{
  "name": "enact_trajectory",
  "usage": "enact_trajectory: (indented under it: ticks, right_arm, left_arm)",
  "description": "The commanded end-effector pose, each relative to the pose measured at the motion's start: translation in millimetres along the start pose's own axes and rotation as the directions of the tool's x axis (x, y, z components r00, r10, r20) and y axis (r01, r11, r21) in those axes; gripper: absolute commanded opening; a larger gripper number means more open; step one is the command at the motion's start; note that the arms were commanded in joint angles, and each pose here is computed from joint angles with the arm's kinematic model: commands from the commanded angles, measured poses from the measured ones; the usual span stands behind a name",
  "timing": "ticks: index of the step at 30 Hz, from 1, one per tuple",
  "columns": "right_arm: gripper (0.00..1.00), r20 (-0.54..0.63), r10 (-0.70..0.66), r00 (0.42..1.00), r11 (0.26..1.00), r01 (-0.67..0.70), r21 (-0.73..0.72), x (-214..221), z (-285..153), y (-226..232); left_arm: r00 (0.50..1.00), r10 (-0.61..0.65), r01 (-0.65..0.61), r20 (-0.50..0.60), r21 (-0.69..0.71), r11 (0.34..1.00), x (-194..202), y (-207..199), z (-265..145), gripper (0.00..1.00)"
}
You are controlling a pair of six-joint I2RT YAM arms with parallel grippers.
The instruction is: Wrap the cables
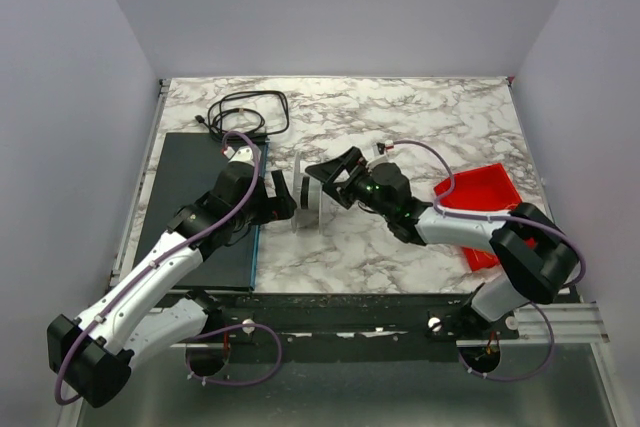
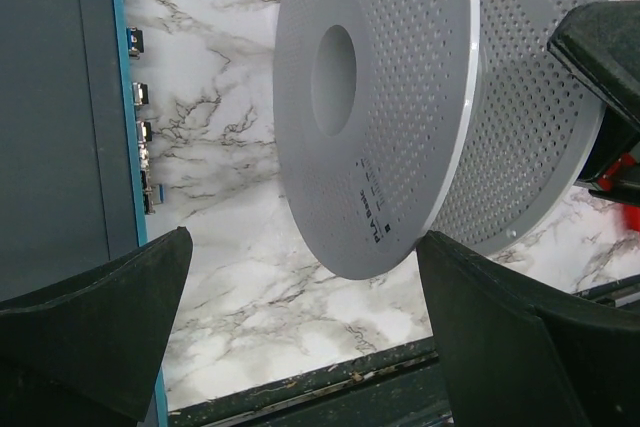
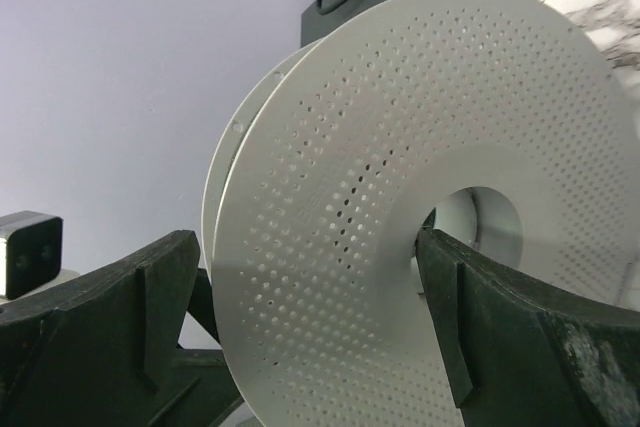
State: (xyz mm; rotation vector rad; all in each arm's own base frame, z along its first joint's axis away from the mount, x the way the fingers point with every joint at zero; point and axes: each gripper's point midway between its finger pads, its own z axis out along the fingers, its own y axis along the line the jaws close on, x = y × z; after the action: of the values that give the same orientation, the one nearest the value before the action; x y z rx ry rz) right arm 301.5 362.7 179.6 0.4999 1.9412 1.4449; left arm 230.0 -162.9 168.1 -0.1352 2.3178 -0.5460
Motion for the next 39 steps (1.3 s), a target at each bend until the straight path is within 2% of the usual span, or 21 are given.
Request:
enact_trajectory:
  ticks: [1, 10, 24, 35, 39]
  right_arm:
    - [1.0, 0.056, -0.079, 0.995, 0.995, 0.075, 0.067, -10.4, -12.6, -10.0]
    - [1.0, 0.052, -0.162, 0.985, 0.978, 0.153, 0.141, -15.6, -21.4, -17.5]
    - [1.0, 0.154, -0.306, 0.939, 0.898, 0.232, 0.373, -61.6, -66.0, -14.8]
    - [1.0, 0.156, -0.393, 0.906, 0.797, 0.251, 0.549, -86.1, -106.5, -31.1]
    - [1.0, 0.148, -0.42, 0.895, 0.719, 0.229, 0.656, -108.5, -128.8, -53.3]
  left_arm:
    - [1.0, -0.001, 0.001, 0.003, 0.024, 1.0, -2.7, -4.9, -1.5, 0.99]
    - [1.0, -0.002, 0.002, 0.001, 0.051, 0.999, -6.0, -12.5, -1.0, 0.99]
    - [0.999, 0.029, -0.032, 0.025, 0.12, 0.992, -13.2, -25.0, -10.8, 0.99]
    - [0.999, 0.034, -0.036, 0.017, 0.119, 0.992, -7.7, -22.8, -1.1, 0.99]
    - [0.999, 0.035, -0.037, 0.012, 0.13, 0.991, -6.9, -24.6, -1.7, 0.99]
